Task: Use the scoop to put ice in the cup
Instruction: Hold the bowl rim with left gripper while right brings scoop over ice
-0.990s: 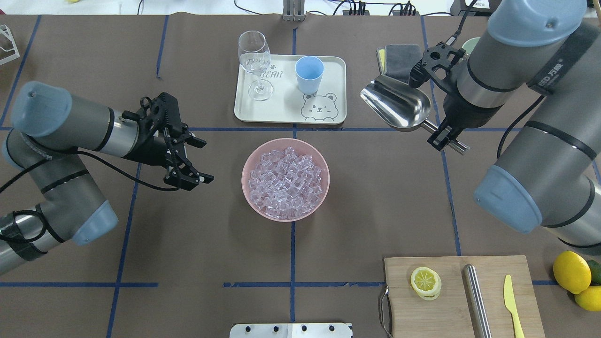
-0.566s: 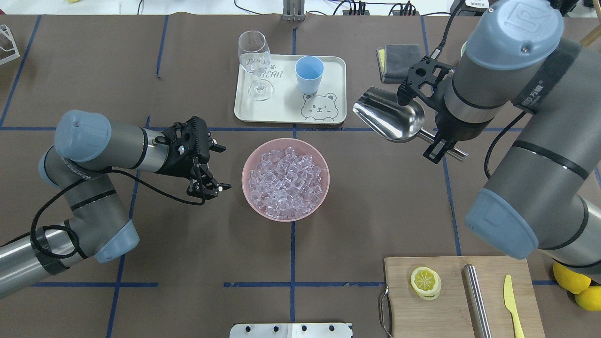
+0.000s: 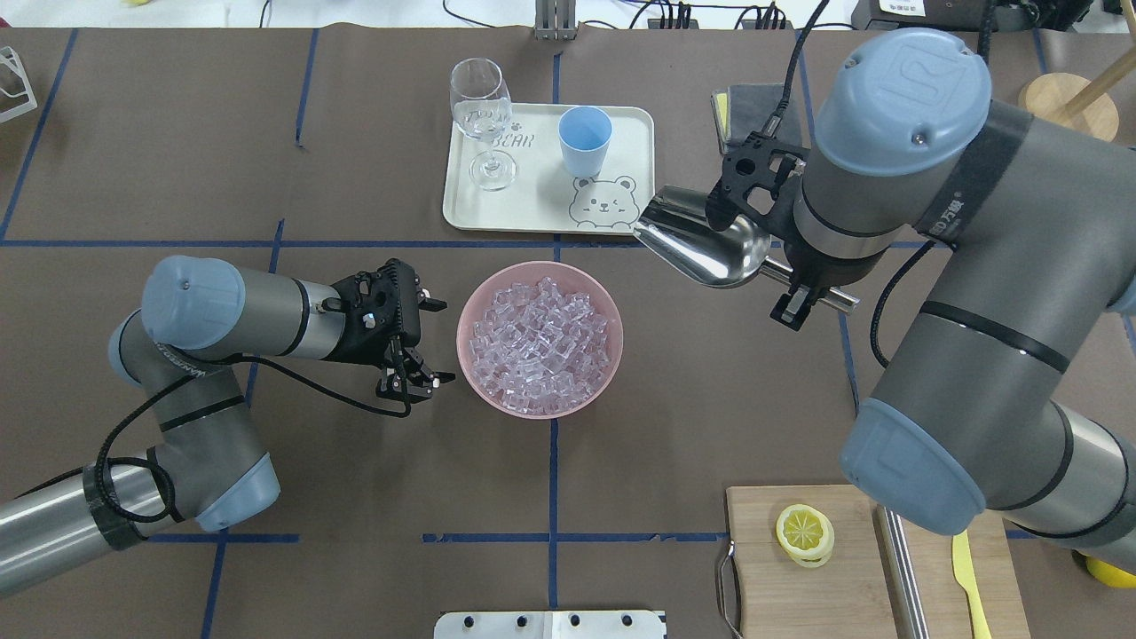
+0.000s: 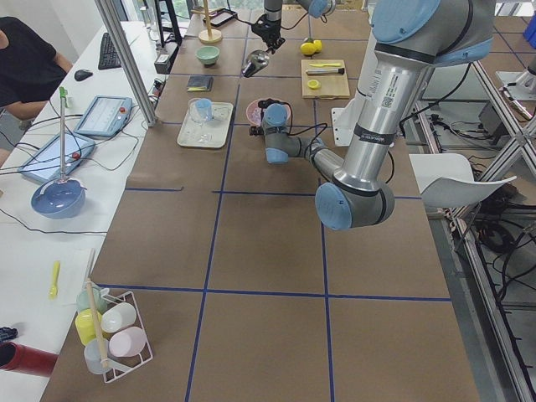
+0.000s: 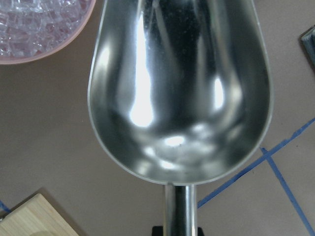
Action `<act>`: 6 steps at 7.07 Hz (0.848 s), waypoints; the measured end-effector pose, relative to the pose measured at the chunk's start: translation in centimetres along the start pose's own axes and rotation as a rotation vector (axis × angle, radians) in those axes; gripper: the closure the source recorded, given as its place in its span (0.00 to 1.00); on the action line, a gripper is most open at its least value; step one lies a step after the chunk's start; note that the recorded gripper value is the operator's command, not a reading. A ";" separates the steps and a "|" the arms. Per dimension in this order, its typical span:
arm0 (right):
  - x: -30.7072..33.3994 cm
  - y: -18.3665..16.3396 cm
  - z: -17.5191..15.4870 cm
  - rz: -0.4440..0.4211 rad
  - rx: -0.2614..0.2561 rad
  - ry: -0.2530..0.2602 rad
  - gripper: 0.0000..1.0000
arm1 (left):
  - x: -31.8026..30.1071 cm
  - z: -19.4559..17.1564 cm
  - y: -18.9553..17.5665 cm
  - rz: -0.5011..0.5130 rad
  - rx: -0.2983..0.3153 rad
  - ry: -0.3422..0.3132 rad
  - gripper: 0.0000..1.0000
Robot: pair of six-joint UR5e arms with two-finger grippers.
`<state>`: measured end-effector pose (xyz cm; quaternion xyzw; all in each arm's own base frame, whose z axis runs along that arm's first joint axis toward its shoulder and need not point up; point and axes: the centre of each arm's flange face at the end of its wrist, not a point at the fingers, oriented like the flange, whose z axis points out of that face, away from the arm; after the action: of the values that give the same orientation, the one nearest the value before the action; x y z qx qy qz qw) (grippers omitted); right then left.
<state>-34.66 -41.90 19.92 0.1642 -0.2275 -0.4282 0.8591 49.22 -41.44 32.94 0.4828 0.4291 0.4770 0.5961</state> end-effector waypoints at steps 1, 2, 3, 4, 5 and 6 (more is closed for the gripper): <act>-0.6 -0.4 -0.2 -0.015 0.006 0.024 1.00 | 0.4 0.5 0.4 -0.001 -0.007 0.008 0.00; -0.9 -0.6 -0.2 -0.025 0.010 0.035 1.00 | 0.7 0.9 0.7 0.000 -0.006 0.015 0.00; -1.1 -0.6 -0.2 -0.030 0.011 0.040 1.00 | 0.9 1.2 1.0 -0.004 0.010 0.020 0.00; -1.4 -0.6 -0.1 -0.035 0.011 0.041 1.00 | 1.2 1.4 1.1 -0.013 0.036 0.026 0.00; -1.9 -0.7 0.1 -0.044 0.008 0.043 1.00 | 1.5 1.5 1.0 -0.018 0.056 0.029 0.00; -2.5 -0.7 0.4 -0.057 0.004 0.052 1.00 | 1.6 1.7 0.4 -0.030 0.069 0.031 0.00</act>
<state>-36.69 -40.31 19.31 0.1834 -0.2010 -0.4478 0.8517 51.09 -40.09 33.57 0.4890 0.4617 0.4601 0.5796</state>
